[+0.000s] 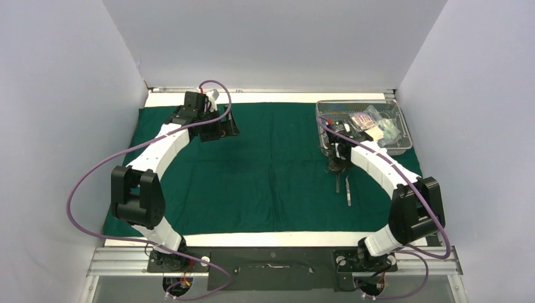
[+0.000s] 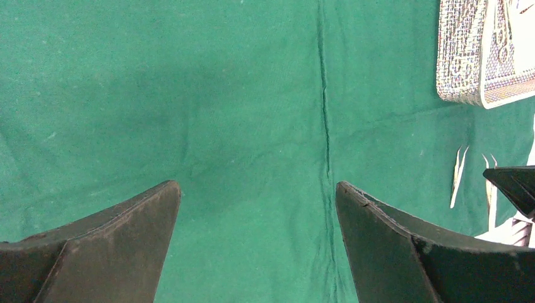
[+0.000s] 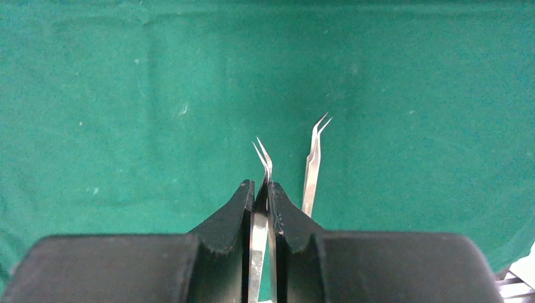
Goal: Open and lay out the surgical kit
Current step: Place the medical item in the surgical kit.
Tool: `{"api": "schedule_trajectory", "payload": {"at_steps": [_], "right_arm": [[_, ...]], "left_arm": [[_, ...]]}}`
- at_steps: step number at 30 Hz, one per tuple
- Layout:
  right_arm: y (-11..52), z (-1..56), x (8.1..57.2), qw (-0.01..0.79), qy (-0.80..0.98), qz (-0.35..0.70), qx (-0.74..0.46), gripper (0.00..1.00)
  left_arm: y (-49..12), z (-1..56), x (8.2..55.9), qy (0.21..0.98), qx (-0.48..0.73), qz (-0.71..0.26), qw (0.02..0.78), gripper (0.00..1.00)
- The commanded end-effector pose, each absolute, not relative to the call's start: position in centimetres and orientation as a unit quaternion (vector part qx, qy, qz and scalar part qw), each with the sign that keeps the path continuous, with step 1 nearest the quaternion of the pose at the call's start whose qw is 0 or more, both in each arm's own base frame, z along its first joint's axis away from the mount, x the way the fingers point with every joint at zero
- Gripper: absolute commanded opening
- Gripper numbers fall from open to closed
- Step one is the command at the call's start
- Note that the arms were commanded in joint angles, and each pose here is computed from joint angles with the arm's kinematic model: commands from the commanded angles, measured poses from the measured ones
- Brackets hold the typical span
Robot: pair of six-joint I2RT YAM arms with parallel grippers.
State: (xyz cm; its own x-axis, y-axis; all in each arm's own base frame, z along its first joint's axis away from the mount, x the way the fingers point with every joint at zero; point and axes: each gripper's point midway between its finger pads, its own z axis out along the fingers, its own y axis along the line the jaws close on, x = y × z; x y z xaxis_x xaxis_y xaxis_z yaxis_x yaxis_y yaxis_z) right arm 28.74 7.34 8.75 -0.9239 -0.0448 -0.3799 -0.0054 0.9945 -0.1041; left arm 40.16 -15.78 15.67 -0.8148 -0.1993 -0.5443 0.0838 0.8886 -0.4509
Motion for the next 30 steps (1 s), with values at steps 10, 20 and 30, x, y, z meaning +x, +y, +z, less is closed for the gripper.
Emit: {"api": "schedule_trajectory", "payload": {"at_steps": [10, 20, 30], "right_arm": [[6.4, 5.0, 28.9, 0.161, 0.979, -0.120, -0.035, 0.05], [5.7, 3.6, 27.0, 0.115, 0.981, -0.146, -0.053, 0.05], [5.3, 2.9, 26.4, 0.086, 0.981, -0.156, -0.072, 0.16]], "left_arm": [[-15.8, 18.7, 40.4, 0.909, -0.017, -0.236, 0.343, 0.90], [-15.7, 18.6, 40.5, 0.910, -0.015, -0.233, 0.343, 0.90], [-15.7, 18.6, 40.6, 0.910, -0.015, -0.234, 0.342, 0.90]]}}
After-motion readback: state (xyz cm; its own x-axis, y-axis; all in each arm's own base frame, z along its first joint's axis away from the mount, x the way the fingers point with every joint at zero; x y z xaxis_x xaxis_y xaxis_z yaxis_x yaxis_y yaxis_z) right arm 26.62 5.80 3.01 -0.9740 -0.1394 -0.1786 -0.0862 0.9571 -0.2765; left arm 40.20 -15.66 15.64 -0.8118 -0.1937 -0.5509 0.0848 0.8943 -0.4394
